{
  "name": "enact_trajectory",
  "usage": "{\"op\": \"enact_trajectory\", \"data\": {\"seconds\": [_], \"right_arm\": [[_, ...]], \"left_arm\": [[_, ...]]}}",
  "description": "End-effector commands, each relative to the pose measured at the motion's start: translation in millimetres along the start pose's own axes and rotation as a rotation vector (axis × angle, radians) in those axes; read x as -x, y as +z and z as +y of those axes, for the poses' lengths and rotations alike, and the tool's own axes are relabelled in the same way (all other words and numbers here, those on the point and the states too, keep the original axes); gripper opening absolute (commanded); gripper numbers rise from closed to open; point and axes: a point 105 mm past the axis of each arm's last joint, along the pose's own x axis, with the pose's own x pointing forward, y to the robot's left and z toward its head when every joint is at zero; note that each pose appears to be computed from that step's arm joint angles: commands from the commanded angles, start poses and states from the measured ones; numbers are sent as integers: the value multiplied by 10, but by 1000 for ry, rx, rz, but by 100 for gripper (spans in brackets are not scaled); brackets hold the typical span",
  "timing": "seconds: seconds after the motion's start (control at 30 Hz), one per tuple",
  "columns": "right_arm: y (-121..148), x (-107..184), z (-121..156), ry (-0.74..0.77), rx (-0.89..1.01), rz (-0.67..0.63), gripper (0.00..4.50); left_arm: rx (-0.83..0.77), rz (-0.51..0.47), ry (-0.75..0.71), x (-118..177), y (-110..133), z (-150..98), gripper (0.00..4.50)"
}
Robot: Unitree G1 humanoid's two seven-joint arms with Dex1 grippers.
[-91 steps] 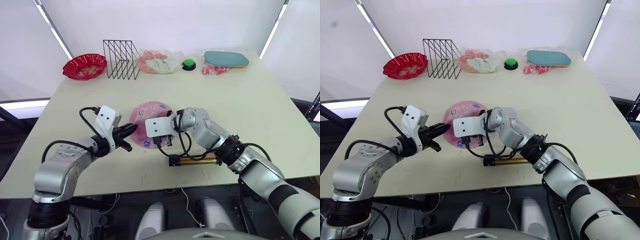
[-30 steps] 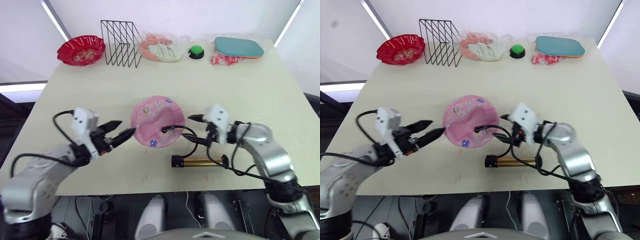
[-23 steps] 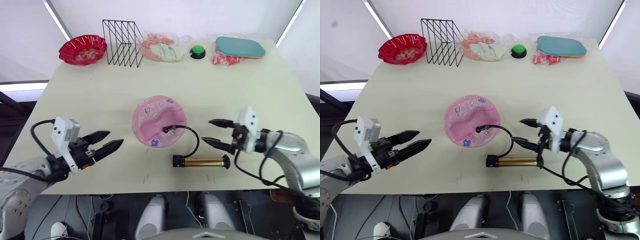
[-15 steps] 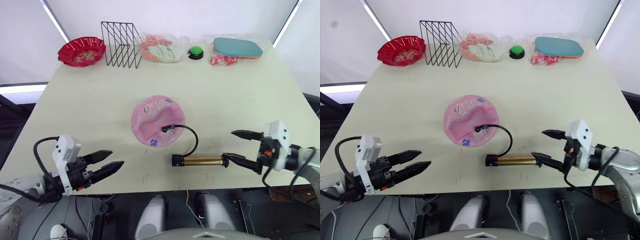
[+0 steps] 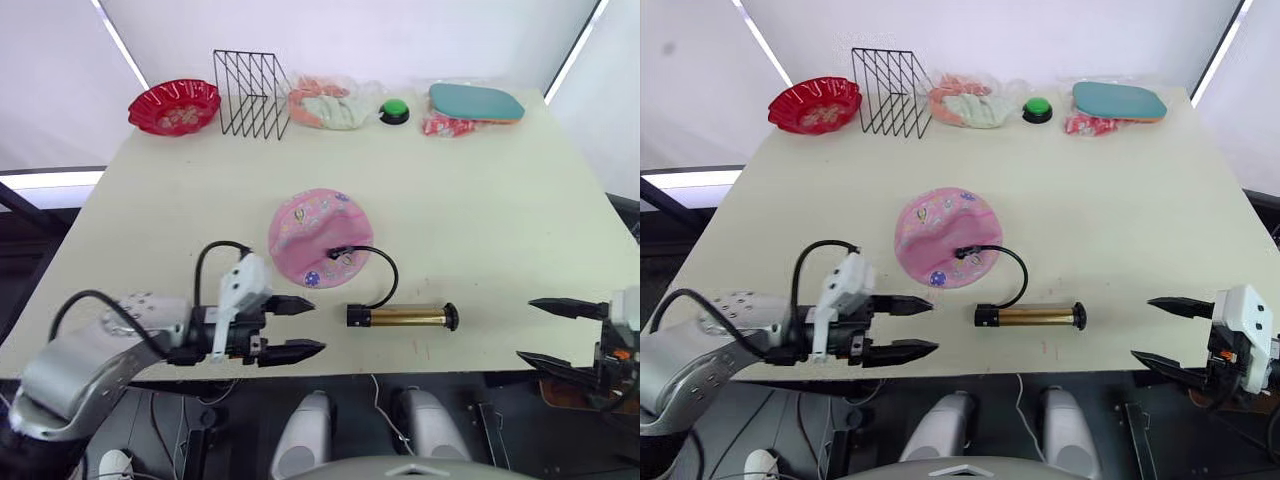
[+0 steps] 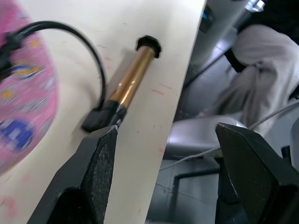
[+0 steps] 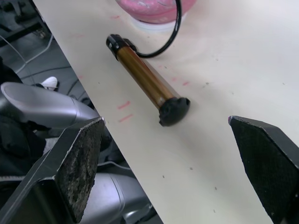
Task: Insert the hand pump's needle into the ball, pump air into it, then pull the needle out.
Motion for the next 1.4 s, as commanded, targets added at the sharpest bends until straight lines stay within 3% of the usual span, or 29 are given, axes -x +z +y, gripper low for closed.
{"op": "enact_trajectory", "data": {"seconds": [0.03, 0.17, 0.33, 0.5, 0.7, 1.07, 1.27, 1.4], "right_arm": [[59, -28, 13, 15, 34, -9, 445], [47, -87, 6, 15, 42, -5, 445], [29, -55, -1, 38, 35, 8, 445], [45, 23, -49, 35, 57, 14, 445], [39, 97, -114, 44, 87, 18, 445], [-2, 85, -206, 26, 108, 43, 445], [-25, 38, -157, -1, 107, 34, 445], [-27, 19, -129, -21, 94, 26, 445]], "left_arm": [[14, 147, -81, -232, -32, -16, 356], [-86, 207, -48, -503, 182, 127, 356], [-81, 267, -69, -932, 376, 238, 356], [-110, 320, -118, -1263, 506, 171, 356], [-140, 393, -155, -1580, 554, 139, 356], [-306, 596, -149, -1923, 358, 299, 356], [-375, 665, -192, -2004, 295, 333, 356], [-403, 662, -207, -2043, 355, 349, 356]]}}
